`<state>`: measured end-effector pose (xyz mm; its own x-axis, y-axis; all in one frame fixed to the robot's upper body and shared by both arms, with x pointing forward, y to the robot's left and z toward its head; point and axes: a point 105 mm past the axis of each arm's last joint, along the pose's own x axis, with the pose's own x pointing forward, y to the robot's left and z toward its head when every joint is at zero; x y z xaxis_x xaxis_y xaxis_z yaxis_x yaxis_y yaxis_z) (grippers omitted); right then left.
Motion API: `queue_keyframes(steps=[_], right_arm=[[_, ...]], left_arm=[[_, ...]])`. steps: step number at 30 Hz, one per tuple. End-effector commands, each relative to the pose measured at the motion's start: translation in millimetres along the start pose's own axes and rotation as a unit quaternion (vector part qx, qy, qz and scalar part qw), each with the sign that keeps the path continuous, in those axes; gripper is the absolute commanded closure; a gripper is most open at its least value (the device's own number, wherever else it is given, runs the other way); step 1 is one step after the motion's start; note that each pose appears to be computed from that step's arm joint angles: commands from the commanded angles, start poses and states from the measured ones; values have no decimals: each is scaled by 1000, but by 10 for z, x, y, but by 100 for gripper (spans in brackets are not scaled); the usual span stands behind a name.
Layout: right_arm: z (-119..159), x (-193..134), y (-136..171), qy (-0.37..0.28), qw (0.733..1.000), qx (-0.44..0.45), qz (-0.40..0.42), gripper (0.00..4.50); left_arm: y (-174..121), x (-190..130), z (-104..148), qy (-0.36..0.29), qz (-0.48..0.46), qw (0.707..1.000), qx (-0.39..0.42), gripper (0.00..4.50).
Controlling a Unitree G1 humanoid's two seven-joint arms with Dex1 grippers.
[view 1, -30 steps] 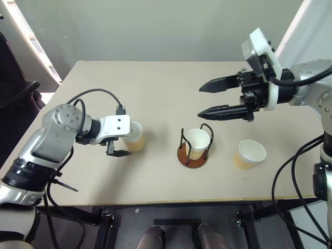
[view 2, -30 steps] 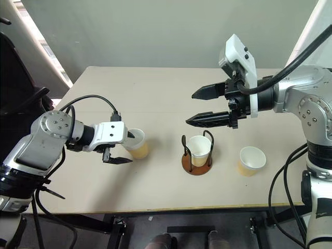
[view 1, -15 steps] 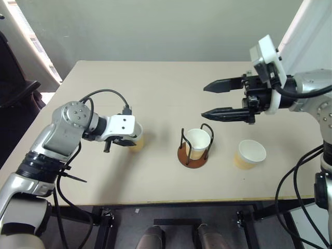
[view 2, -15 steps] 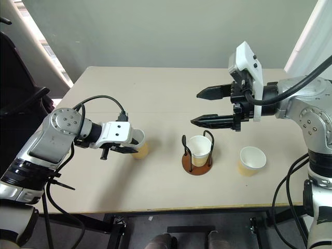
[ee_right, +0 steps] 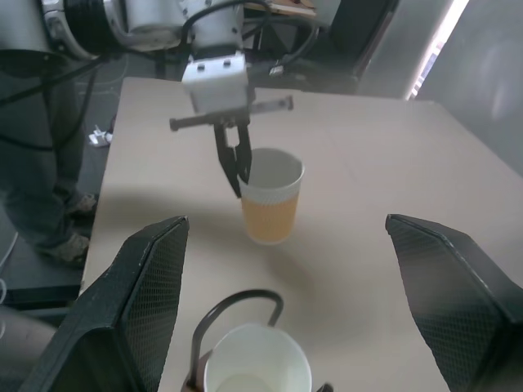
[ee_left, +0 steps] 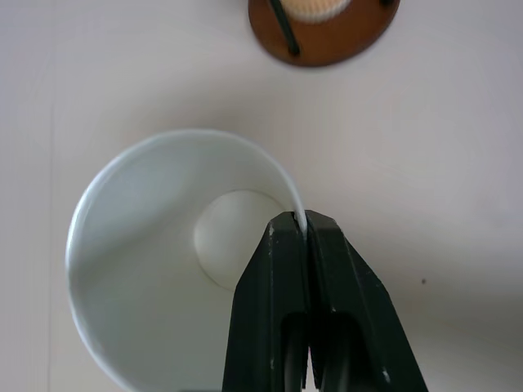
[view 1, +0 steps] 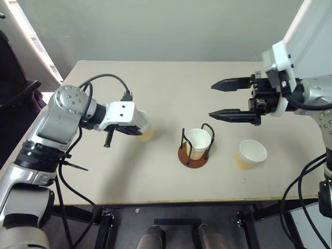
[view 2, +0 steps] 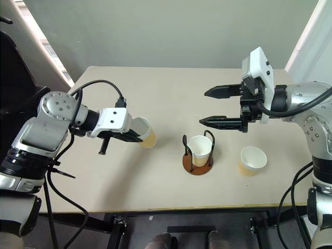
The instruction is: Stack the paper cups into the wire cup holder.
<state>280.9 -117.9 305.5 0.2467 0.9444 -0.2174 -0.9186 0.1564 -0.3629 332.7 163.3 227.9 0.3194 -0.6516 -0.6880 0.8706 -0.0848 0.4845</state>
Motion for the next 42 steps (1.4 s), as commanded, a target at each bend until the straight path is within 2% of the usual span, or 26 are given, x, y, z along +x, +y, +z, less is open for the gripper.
queue_keyframes(steps=[1,3,10,15,22,31,42], right_arm=[[75,-203,24,-9,1000,-15,2,49],[-2,-269,22,6,1000,-9,-2,49],[-157,-423,55,30,999,14,-17,49],[-198,-490,109,36,999,26,-23,49],[-93,-511,163,28,999,12,-31,49],[-60,-523,186,25,998,6,-49,49],[-63,-525,205,30,998,9,-60,49]], left_arm=[[112,-186,316,-47,13,998,28,447],[152,-213,467,-72,6,997,35,447],[186,-232,1222,-187,-57,977,86,447],[204,-170,1490,-218,-91,965,111,447],[198,43,1530,-216,-130,960,120,447],[247,274,1411,-190,-147,963,122,447],[202,463,1504,-205,-169,955,134,447]])
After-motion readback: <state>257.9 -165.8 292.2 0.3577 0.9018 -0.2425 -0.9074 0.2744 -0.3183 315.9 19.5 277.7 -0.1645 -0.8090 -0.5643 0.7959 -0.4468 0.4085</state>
